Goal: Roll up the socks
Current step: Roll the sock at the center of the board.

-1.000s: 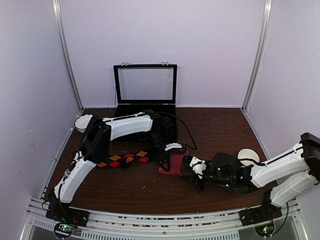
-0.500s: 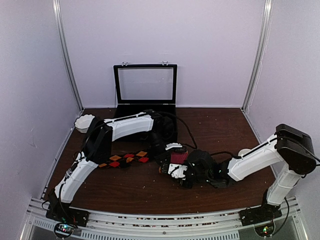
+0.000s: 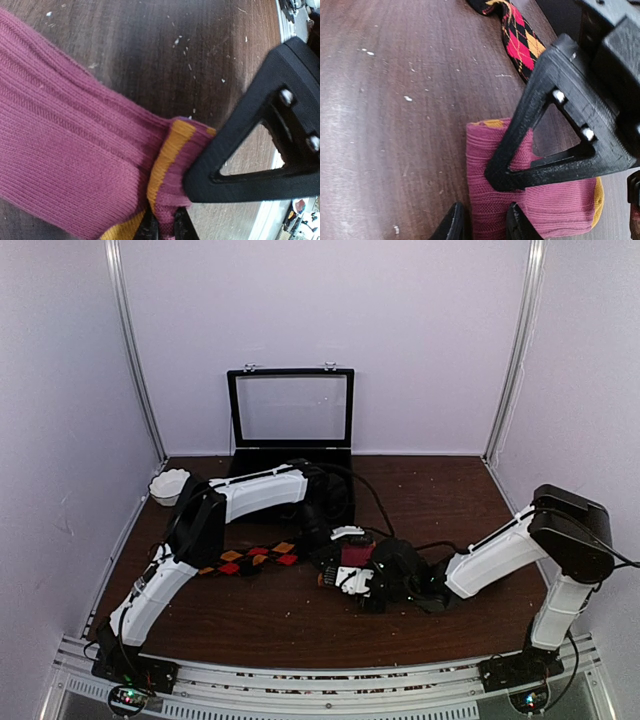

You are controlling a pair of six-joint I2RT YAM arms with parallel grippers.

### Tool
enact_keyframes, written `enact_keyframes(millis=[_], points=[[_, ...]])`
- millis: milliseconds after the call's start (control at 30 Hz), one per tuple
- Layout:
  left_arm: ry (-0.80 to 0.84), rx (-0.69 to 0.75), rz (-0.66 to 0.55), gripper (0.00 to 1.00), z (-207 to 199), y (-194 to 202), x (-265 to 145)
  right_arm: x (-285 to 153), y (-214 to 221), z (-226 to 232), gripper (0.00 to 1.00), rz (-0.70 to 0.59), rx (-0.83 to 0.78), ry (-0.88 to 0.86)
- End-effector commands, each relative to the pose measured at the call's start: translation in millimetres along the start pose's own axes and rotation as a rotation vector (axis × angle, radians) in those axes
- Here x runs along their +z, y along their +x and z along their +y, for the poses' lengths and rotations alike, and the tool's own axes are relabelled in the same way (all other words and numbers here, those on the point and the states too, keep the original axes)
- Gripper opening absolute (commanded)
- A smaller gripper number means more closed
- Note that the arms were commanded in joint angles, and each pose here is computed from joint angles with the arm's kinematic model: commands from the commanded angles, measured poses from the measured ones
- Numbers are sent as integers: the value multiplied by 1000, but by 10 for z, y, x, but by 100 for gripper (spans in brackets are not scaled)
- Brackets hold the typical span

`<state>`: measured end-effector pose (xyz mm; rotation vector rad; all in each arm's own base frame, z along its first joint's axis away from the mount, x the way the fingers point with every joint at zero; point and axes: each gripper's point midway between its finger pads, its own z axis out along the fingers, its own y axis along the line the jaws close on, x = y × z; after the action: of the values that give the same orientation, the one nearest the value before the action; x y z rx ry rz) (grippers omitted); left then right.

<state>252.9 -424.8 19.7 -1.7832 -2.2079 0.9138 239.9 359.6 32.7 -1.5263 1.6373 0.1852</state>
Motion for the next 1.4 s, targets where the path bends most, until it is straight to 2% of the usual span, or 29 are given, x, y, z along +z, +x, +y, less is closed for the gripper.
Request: enact_keyframes(millis=[0, 167, 233, 333, 400, 633, 867, 1100, 1200, 1367], points=[[-26, -25, 117, 3, 266, 313, 280, 93, 199, -102, 30, 59, 28, 50], [-1, -3, 115, 7, 209, 308, 253, 166, 294, -93, 25, 94, 62, 26], [20, 8, 117, 13, 159, 334, 248, 198, 360, -34, 23, 109, 77, -1], [50, 27, 82, 31, 79, 342, 161, 236, 484, 95, 17, 149, 94, -51], [30, 45, 42, 38, 71, 307, 22, 237, 550, 168, 12, 171, 116, -80], [-119, 136, -154, 51, -52, 142, -746, 202, 629, 319, 0, 196, 255, -171], [-232, 254, -245, 52, -208, 133, -990, 55, 363, 465, 0, 123, 548, -338], [-171, 403, -209, 48, -360, 240, -716, -92, 262, 601, 0, 16, 933, -527], [-153, 445, -193, 47, -435, 233, -618, -115, 318, 589, 0, 23, 1057, -554], [-155, 532, -139, 45, -604, 177, -424, -60, 516, 564, 0, 86, 1169, -555]])
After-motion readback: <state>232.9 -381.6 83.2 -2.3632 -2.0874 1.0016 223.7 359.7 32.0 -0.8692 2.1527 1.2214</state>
